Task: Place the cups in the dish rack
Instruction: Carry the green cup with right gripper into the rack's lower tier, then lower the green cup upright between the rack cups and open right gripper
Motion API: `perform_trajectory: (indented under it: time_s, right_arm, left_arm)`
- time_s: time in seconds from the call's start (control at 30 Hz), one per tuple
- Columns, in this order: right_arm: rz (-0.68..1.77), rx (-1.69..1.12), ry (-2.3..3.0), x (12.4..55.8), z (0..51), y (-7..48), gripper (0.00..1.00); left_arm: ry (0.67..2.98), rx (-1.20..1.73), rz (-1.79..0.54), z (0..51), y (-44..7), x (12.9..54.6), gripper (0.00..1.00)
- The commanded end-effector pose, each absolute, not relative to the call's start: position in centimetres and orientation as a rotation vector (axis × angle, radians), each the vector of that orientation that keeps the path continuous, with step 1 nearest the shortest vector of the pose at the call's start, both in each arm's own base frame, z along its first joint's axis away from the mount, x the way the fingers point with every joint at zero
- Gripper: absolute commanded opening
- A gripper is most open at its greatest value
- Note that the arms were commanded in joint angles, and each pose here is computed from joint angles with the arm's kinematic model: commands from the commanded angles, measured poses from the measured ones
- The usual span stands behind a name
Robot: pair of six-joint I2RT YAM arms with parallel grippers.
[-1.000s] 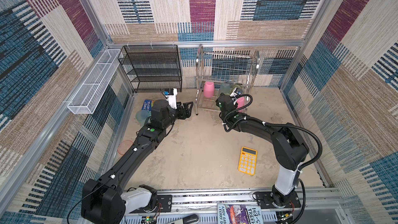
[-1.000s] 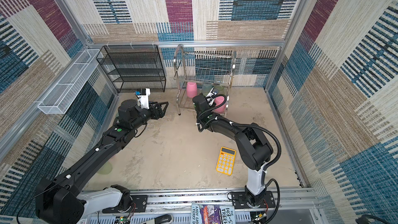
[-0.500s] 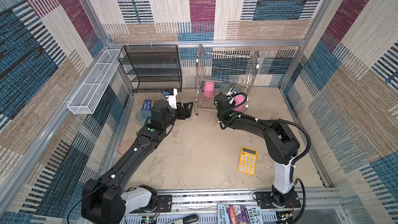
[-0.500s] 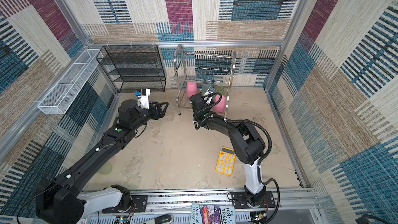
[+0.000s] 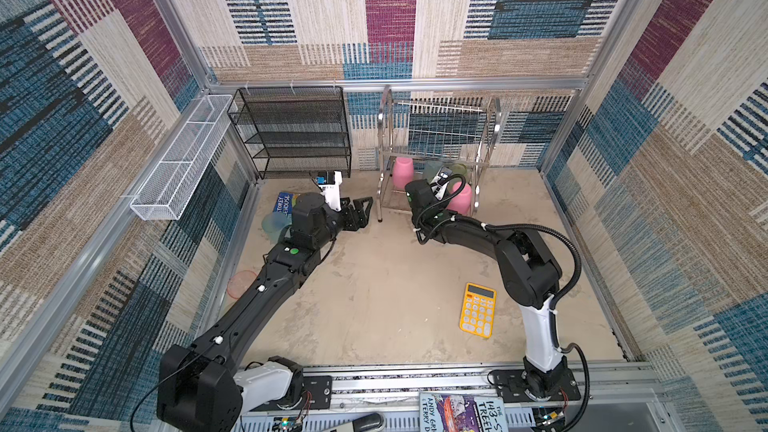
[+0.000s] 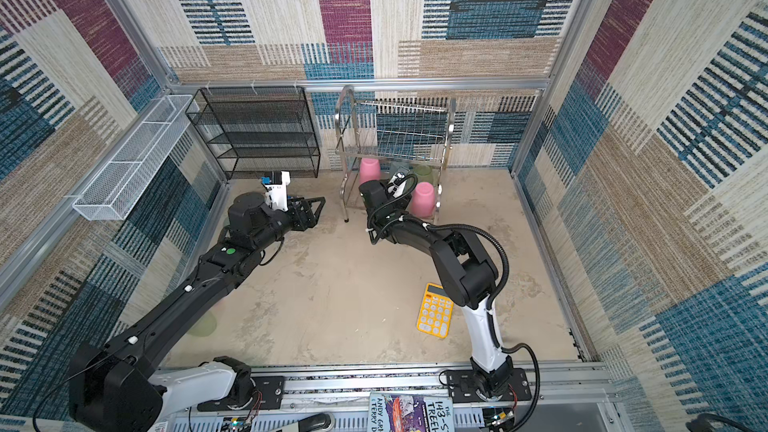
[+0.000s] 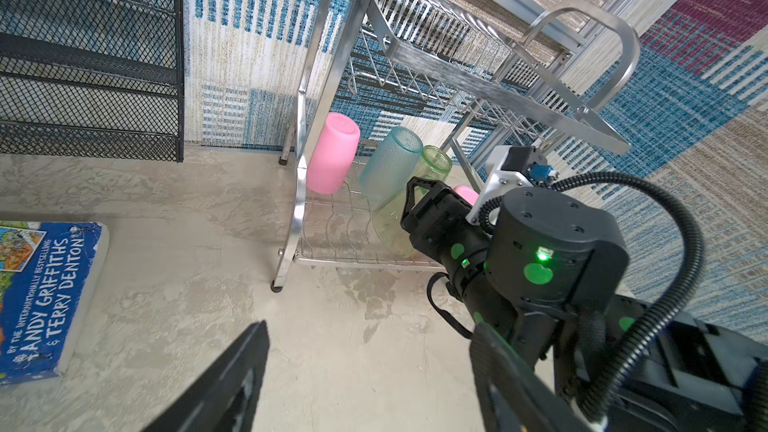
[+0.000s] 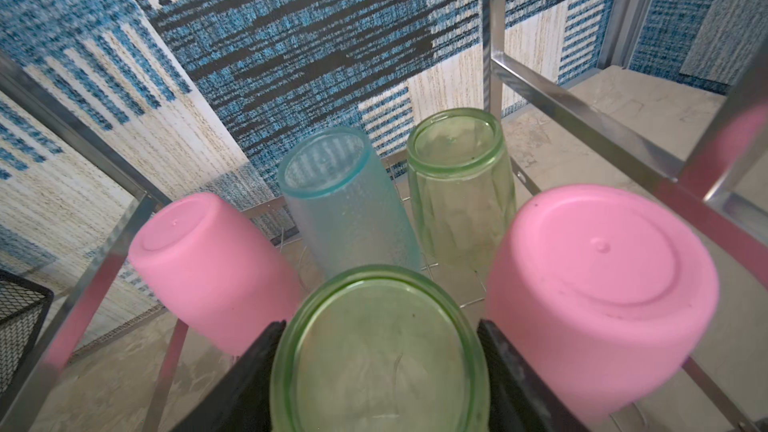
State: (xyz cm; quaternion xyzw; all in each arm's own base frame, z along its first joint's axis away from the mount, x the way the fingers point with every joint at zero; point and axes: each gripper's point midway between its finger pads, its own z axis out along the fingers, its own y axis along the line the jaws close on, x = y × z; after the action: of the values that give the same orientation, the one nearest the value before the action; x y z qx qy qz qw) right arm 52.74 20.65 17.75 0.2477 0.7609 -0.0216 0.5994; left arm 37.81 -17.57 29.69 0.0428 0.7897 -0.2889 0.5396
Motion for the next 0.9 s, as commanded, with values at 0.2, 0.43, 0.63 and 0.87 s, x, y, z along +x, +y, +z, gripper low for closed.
perform_trajectory:
  time_s: [0.2, 0.43, 0.63, 0.87]
  right_arm:
    - [-0.183, 0.601, 1.784, 52.9, 15.8, 19.8, 0.65]
    - [-0.208, 0.613, 1.801, 53.3, 14.7, 19.9, 0.67]
    - [-0.207, 0.606, 1.816, 53.4, 14.3, 20.3, 0.74]
    - [-0.184, 0.589, 1.822, 53.6, 14.8, 20.8, 0.86]
  left_arm:
    - [1.844, 0.108, -0.712, 30.5, -17.7, 37.8, 0.8]
    - [1.843, 0.099, -0.715, 30.5, -17.6, 37.9, 0.79]
    - [1.843, 0.092, -0.722, 30.5, -17.5, 38.0, 0.79]
    - [1.843, 0.083, -0.726, 30.5, -17.3, 38.1, 0.8]
